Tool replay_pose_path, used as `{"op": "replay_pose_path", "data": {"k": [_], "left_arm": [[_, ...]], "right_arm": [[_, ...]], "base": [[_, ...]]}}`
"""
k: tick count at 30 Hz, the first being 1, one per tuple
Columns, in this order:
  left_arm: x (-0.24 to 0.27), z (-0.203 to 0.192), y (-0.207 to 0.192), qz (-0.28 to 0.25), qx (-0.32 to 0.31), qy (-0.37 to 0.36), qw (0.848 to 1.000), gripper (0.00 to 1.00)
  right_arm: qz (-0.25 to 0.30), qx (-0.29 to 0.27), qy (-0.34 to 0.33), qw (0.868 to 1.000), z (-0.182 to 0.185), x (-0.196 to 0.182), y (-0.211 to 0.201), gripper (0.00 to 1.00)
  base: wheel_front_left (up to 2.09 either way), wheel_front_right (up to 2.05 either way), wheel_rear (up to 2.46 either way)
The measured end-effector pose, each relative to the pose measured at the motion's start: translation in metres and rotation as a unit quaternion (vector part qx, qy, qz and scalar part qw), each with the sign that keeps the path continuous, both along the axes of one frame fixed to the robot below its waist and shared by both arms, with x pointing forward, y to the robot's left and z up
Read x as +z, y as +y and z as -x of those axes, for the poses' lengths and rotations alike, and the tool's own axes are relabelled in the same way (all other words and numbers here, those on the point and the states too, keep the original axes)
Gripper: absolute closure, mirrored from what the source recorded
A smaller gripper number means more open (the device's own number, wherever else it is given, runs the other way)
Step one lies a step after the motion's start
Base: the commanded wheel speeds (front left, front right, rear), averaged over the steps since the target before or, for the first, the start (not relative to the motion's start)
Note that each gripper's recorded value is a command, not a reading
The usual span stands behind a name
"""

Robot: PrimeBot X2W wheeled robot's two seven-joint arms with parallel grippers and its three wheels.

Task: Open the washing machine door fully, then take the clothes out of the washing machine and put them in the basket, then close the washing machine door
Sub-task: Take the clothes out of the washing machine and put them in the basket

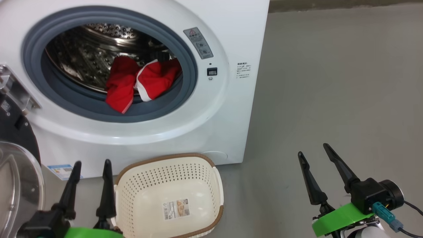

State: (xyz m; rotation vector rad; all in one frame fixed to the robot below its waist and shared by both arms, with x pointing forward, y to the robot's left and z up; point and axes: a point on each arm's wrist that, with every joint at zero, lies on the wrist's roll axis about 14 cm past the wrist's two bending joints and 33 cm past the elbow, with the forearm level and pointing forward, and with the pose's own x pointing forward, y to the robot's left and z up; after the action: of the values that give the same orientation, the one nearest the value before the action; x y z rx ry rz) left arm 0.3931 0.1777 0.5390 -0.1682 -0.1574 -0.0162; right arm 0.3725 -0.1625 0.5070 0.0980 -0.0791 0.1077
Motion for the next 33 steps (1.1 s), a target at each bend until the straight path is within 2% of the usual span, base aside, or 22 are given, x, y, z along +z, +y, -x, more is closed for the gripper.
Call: {"op": "replay_pose_path", "data": {"k": [13,33], "left_arm": [[-0.010,-0.049,-0.004,0.004,-0.001,0.009,1.000,0.00],[-0.045,-0.153,-0.022,0.002,-0.021,0.042,0.999,0.00]], "right_arm": [[0.006,0.012,0.023,1.000,-0.028,-0.019,0.007,0.00],[0.007,0.031,0.070,0.997,-0.070,-0.066,0.019,0.00]], "base": [[0.00,0.00,0.00],[0.00,0.00,0.00]]}}
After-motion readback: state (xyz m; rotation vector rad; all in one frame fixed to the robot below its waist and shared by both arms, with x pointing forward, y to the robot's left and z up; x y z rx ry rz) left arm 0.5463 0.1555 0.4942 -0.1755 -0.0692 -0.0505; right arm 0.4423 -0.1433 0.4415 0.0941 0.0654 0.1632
